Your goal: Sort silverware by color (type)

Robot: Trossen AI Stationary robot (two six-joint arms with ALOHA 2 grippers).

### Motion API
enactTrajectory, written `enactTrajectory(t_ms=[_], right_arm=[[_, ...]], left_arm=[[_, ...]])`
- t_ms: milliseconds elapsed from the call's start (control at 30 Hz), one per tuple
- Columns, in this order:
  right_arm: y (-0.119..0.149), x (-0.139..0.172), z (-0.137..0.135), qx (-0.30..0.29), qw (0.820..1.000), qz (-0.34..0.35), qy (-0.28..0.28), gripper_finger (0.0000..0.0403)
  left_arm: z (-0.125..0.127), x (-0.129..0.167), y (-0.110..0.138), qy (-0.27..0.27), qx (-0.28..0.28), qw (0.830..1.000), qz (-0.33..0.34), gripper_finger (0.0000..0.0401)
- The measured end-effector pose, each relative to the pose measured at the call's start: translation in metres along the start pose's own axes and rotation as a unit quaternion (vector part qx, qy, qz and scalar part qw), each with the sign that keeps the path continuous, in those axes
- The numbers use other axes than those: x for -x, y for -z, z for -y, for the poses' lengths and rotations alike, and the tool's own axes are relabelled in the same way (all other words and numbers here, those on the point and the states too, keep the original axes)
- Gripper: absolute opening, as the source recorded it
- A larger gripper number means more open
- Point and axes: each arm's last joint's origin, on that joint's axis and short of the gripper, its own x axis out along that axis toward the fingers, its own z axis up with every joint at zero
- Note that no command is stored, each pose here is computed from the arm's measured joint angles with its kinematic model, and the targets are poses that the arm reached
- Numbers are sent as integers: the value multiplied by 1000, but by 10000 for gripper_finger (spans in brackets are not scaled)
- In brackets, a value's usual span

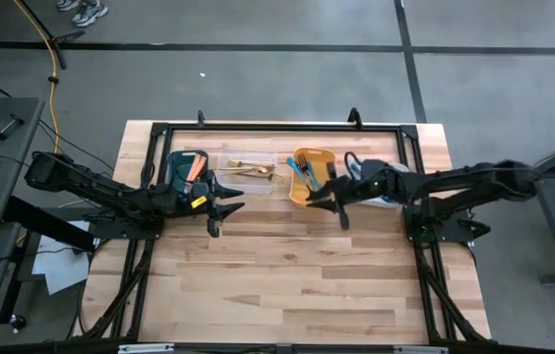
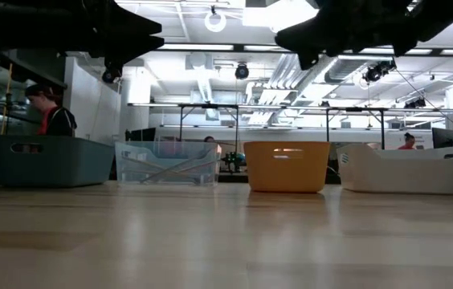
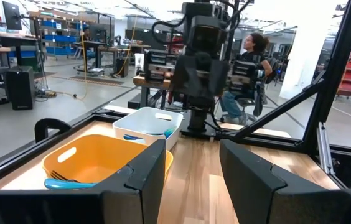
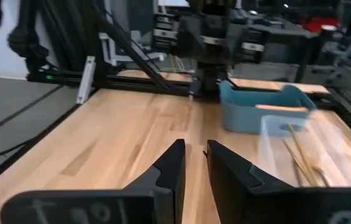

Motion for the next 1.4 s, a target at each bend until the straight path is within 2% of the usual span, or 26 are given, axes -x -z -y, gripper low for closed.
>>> enactTrajectory(t_ms=[233,1400], right_arm=[[6,-19,-2,13,999,30,-9,61],[6,-19,-2,-19,999,33,-10,61]], left_arm=[[0,0,0,0,-5,1000,0,145],[1,0,0,11,-10,1000,-3,145]])
